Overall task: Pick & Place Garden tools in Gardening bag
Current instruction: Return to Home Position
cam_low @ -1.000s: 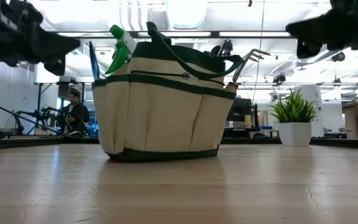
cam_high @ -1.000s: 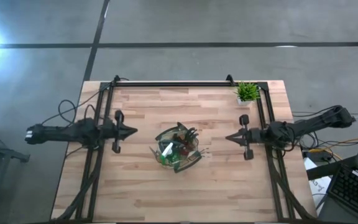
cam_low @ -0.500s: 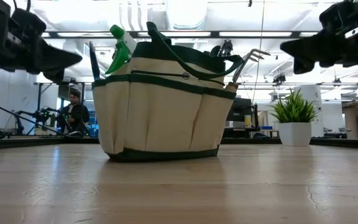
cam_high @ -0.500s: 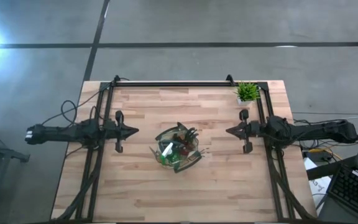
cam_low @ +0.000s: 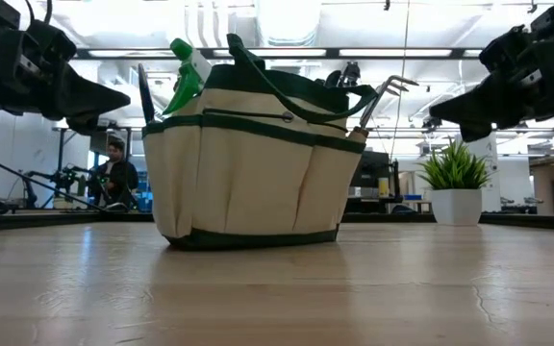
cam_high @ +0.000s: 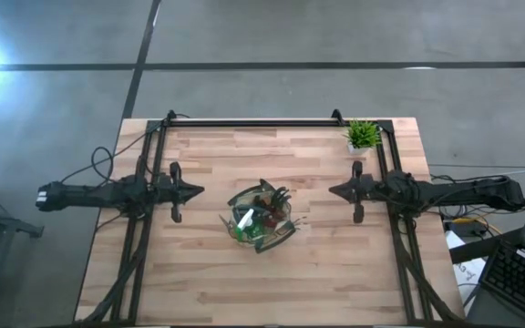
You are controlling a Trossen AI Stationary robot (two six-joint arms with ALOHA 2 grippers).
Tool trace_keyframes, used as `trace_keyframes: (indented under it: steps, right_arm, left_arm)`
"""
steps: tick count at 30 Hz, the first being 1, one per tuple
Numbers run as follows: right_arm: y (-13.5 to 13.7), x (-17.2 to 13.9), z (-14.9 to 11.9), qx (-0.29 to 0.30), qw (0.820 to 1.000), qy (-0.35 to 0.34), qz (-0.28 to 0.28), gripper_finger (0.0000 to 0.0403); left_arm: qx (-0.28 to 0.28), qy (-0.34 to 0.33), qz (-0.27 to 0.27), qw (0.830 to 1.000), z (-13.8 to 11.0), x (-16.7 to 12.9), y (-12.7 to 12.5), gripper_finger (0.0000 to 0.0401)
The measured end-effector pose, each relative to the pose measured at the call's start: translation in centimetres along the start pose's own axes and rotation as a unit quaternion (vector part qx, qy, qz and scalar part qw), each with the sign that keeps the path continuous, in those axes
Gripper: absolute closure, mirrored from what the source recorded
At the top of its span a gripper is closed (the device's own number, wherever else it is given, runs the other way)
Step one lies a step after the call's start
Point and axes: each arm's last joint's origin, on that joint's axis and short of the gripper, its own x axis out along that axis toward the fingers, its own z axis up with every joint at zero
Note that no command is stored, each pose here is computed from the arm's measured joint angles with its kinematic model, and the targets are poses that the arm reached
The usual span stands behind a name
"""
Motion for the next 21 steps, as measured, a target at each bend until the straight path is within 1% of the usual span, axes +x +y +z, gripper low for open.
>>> trace_keyframes:
  steps: [9,13,17,21]
  right_arm:
    - [0.0,-0.4,-0.3,-0.001,1.000,0.014,-0.001,0.0394]
    - [-0.1,-1.4,-1.0,-0.001,0.999,0.048,-0.005,0.0394]
    - [0.0,-2.1,0.0,0.000,1.000,-0.007,0.004,0.0394]
    - [0.0,-2.8,0.5,-0.001,0.999,-0.052,0.006,0.0394]
  left_arm:
    - [0.000,0.000,0.000,1.000,0.0,0.0,0.0,0.0391]
    - [0.000,0.002,0.000,1.000,-0.1,0.0,0.0,0.0389]
    - [0.000,0.000,-0.001,1.000,-0.1,-0.1,0.0,0.0391]
    - [-0.004,-0.023,-0.003,1.000,0.3,-0.4,0.0,0.0391]
